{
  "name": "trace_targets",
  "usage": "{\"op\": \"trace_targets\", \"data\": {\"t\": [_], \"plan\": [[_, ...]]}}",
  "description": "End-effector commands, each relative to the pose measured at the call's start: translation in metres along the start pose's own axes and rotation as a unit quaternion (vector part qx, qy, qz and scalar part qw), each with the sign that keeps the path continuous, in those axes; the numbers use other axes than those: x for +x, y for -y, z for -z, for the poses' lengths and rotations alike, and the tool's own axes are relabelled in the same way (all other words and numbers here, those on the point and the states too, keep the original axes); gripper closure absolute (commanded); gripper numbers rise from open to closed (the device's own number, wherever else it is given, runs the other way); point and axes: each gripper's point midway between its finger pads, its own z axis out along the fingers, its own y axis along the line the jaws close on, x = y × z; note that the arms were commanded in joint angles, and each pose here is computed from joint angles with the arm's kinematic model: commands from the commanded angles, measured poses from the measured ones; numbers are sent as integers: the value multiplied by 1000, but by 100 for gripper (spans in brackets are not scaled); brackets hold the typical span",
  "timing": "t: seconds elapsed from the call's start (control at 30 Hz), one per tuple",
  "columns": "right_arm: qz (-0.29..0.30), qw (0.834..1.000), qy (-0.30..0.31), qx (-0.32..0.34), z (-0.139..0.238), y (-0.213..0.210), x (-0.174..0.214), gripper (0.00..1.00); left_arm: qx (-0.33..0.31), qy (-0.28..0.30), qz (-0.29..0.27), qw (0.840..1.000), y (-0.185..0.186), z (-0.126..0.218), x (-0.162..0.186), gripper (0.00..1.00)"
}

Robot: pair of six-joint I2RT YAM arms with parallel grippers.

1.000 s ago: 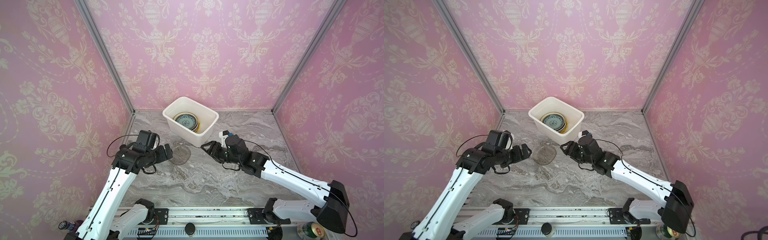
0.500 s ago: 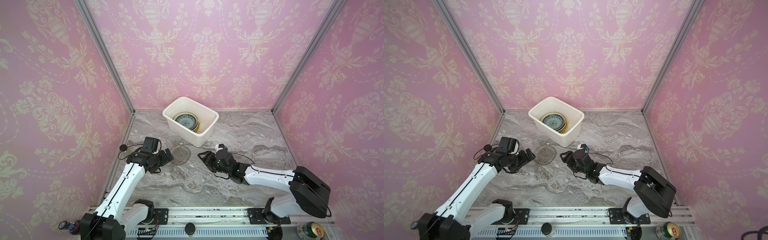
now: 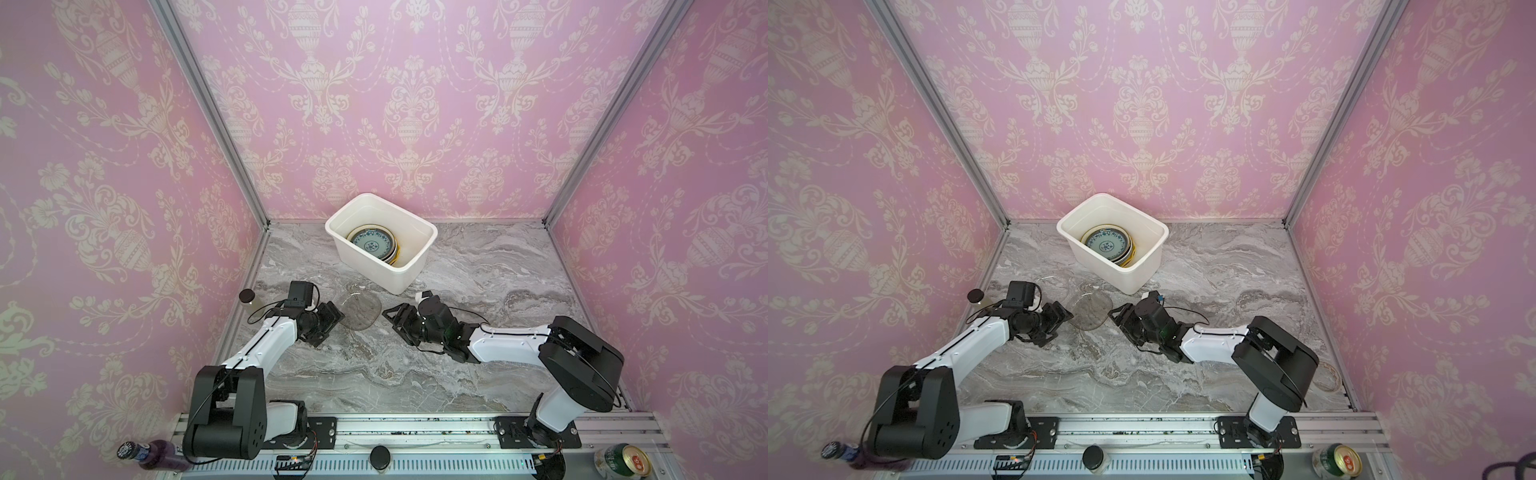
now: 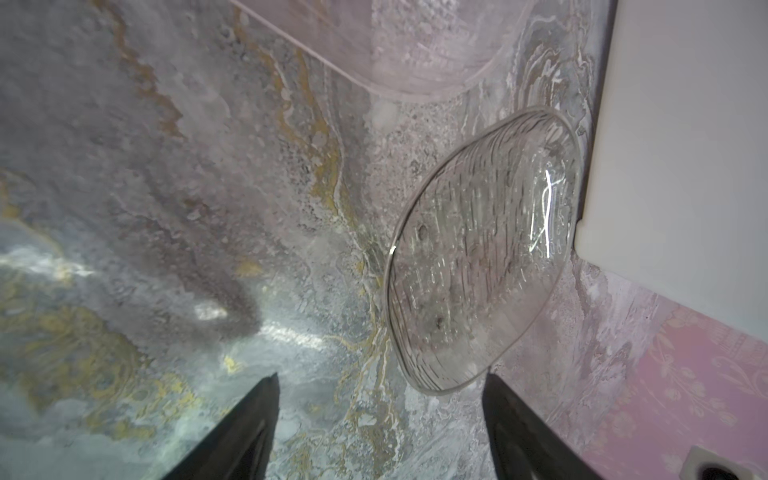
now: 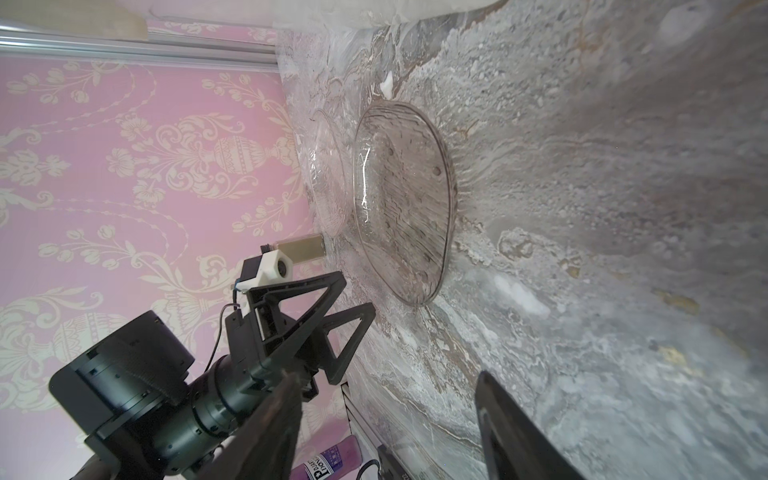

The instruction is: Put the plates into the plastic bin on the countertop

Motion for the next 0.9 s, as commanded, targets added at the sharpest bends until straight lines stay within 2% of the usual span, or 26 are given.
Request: {"op": "trace_targets", "data": {"t": [0.0,0.23,0.43,0.87], "plan": [[-5,1000,-4,-11,4,-12,3,33,29,-11,-23,999,15,-6,-7,26],[-1,1000,-5,-5,6,-15,2,33,9,-32,-14,999,8,-25,-10,45],[-6,1000,-7,2,7,-11,2,33,-6,-40,-9,999,3,-30,-10,69],[-13,1000,-6,4,10,-9,0,33,-4,-52,-13,999,2,-32,-5,86]]}}
